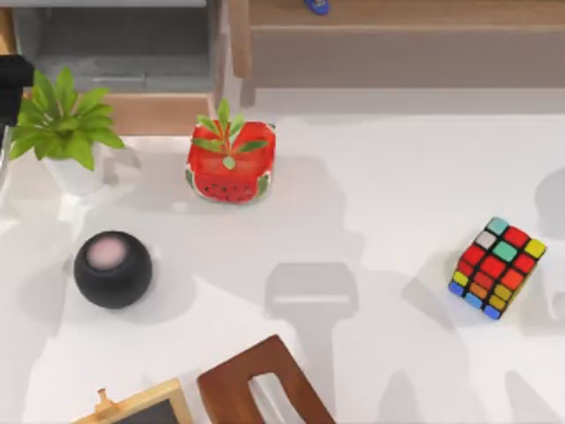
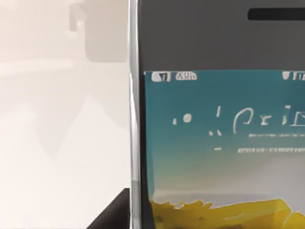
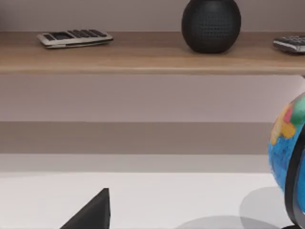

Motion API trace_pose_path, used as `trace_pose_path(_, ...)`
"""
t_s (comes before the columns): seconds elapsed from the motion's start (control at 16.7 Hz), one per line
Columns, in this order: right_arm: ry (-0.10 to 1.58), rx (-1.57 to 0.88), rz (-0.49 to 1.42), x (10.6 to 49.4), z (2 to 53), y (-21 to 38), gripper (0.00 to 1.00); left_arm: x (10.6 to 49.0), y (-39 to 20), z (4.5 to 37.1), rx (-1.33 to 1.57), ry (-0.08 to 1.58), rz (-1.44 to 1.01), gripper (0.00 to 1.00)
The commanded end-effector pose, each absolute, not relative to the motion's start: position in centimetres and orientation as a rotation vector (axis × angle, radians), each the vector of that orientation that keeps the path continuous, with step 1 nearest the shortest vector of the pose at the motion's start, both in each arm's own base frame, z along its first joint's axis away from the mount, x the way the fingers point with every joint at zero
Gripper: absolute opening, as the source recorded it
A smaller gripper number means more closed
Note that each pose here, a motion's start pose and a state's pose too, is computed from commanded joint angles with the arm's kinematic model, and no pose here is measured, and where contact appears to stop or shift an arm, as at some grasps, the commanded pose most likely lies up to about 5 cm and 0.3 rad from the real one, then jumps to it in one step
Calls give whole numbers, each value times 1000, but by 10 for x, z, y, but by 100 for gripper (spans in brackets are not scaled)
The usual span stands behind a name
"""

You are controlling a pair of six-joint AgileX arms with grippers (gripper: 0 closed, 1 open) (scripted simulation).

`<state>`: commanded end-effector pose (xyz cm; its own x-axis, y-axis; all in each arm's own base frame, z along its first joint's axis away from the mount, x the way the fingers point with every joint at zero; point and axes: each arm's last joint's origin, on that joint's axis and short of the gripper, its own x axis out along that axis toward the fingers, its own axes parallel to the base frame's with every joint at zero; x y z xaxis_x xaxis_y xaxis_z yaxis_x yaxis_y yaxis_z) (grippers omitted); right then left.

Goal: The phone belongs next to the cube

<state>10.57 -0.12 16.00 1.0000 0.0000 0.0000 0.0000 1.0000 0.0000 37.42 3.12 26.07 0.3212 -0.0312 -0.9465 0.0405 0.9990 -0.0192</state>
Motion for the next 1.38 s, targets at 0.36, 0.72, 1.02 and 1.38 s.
trace_pose_path(0.36,0,0,0,106,160,-1,100,381,-109,277,-109,1359,-139,0)
trace_pose_path(0.72,0,0,0,106,160,-1,100,357,-249,245,-80,1536,-118,0)
trace_pose_path(1.02,0,0,0,106,160,-1,100,330,-330,208,-10,1561,-45,0)
trace_pose_path(1.38,0,0,0,106,160,-1,100,318,-360,191,15,1532,-16,0)
